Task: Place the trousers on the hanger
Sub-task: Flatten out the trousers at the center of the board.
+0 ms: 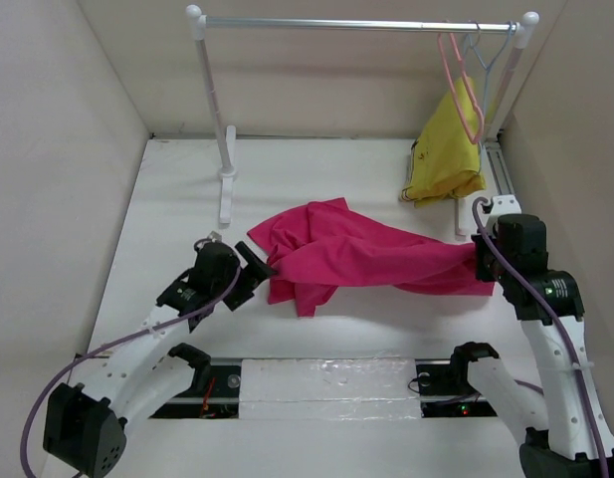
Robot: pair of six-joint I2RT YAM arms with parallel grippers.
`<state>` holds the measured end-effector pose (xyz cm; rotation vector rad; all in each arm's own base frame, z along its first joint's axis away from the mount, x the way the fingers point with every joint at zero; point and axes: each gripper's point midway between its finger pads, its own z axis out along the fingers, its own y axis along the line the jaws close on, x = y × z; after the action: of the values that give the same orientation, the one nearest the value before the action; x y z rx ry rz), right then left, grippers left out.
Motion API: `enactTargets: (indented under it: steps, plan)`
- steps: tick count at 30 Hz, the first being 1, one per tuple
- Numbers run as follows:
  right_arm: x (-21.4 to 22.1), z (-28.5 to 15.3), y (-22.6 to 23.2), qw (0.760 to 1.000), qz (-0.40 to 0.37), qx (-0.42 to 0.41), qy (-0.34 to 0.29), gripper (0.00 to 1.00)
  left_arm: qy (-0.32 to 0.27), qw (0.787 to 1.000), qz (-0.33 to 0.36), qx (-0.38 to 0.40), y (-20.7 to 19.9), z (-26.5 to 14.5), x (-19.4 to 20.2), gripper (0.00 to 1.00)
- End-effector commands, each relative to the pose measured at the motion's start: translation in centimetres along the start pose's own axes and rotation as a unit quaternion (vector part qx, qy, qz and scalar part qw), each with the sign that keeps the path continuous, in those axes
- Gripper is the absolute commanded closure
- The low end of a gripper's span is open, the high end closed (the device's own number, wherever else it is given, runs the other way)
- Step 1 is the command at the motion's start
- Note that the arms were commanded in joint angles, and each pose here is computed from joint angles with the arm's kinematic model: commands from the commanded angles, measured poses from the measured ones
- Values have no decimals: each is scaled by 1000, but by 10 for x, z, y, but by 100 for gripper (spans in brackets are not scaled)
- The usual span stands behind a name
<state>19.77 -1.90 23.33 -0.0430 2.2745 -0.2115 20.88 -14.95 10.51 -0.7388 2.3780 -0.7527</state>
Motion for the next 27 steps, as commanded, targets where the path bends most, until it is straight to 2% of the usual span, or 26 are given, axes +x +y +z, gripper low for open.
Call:
enactTargets:
  steps: [1, 3, 7, 11, 13, 15, 17, 18, 19, 20, 21, 22, 23, 24, 25, 27]
  plan:
    - [-5, 6, -2, 1000, -2, 4, -8, 100, 3, 990, -103, 100, -35, 7, 1, 15]
    - [-5, 9, 7, 1000, -6, -19, -12, 100, -13, 982, -139, 130, -43, 10, -6, 10]
    - [-2, 10, 11, 999, -20, -34, -5, 100, -35, 967, -176, 181, -60, 4, -18, 8]
    - [-3, 9, 14, 999, -23, -44, -10, 100, -68, 944, -238, 220, -56, -3, -29, 5]
    - [-2, 12, 17, 998, -26, -50, -6, 100, -57, 933, -266, 234, -56, -1, -27, 1]
    - [-2, 13, 18, 998, -30, -54, -5, 100, -24, 937, -268, 224, -55, 8, -15, 2]
    - [-3, 13, 18, 998, -32, -55, -4, 100, 8, 950, -247, 192, -56, 23, -5, 4]
    - [-3, 14, 19, 998, -33, -57, -3, 100, 32, 957, -241, 158, -51, 38, 4, 11]
    - [-3, 14, 19, 998, -33, -57, -3, 100, 33, 957, -241, 158, -51, 38, 4, 11]
    - [-3, 14, 19, 998, -33, -57, -3, 100, 36, 957, -238, 159, -58, 38, 2, 16]
    - [-3, 14, 19, 998, -33, -57, -3, 100, 33, 957, -240, 158, -60, 40, -1, 32]
    - [-2, 15, 19, 998, -32, -57, -3, 100, 9, 956, -237, 173, -69, 39, -13, 76]
    - [-4, 14, 19, 998, -32, -56, -5, 100, -7, 954, -238, 183, -73, 38, -24, 76]
    - [-3, 15, 19, 998, -33, -56, -4, 100, -19, 952, -238, 191, -78, 35, -34, 100]
    - [-4, 15, 19, 998, -33, -57, -5, 100, -32, 952, -228, 200, -85, 30, -46, 100]
    - [-5, 19, 23, 997, -33, -66, -7, 100, -97, 959, -161, 212, -121, 2, -95, 100]
